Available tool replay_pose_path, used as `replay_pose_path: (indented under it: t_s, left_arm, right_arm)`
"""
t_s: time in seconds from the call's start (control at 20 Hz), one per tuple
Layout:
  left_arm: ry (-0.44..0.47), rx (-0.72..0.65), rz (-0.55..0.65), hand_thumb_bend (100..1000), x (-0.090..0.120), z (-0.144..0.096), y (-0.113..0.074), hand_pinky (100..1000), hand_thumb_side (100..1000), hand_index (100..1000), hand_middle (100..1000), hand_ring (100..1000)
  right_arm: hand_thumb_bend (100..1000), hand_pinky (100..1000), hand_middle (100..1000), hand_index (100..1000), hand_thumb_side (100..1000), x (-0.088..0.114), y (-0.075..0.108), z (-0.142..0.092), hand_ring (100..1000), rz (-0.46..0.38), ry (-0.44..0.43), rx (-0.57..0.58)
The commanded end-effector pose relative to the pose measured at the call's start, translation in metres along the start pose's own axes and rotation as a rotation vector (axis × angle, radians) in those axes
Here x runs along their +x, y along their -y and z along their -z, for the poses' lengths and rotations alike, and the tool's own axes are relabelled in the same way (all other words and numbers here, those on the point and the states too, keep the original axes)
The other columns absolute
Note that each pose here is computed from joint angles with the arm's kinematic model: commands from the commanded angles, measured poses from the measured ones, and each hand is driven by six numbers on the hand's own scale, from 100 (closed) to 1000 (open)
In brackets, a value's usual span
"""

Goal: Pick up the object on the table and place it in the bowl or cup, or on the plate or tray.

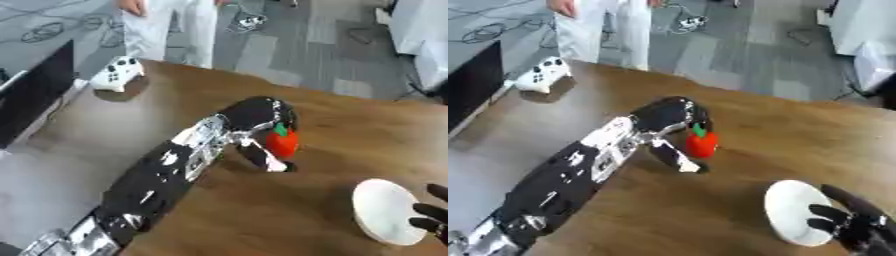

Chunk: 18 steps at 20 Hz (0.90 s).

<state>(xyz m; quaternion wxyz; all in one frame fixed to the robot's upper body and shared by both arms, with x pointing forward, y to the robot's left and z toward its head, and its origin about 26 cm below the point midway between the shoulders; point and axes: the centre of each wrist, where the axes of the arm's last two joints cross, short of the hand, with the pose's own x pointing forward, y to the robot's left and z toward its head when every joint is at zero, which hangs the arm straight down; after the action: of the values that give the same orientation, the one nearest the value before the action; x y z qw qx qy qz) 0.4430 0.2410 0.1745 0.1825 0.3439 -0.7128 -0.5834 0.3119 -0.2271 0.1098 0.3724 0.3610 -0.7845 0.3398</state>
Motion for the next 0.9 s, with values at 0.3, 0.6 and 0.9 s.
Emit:
replay_pose_path:
  t_s: [0.3, 0.6, 0.9]
  left_arm:
    - [0.048, 0.012, -0.003, 573, 0.006, 0.007, 0.005, 747, 620, 773, 665, 626]
    - [0.053, 0.005, 0.032, 577, 0.002, 0.016, 0.003, 743, 630, 773, 667, 619]
    - [0.083, -0.008, 0.100, 584, -0.005, 0.026, -0.011, 725, 625, 767, 661, 622]
  right_arm:
    - [100, 902, 1000, 979, 550, 0.013, 0.002, 0.013, 923, -0.005, 0.065, 0.051]
    - [100, 904, 1000, 981, 550, 0.014, 0.002, 0.015, 924, -0.004, 0.071, 0.065]
    - [100, 906, 1000, 982, 550, 0.014, 0.001, 0.016, 925, -0.004, 0.073, 0.078]
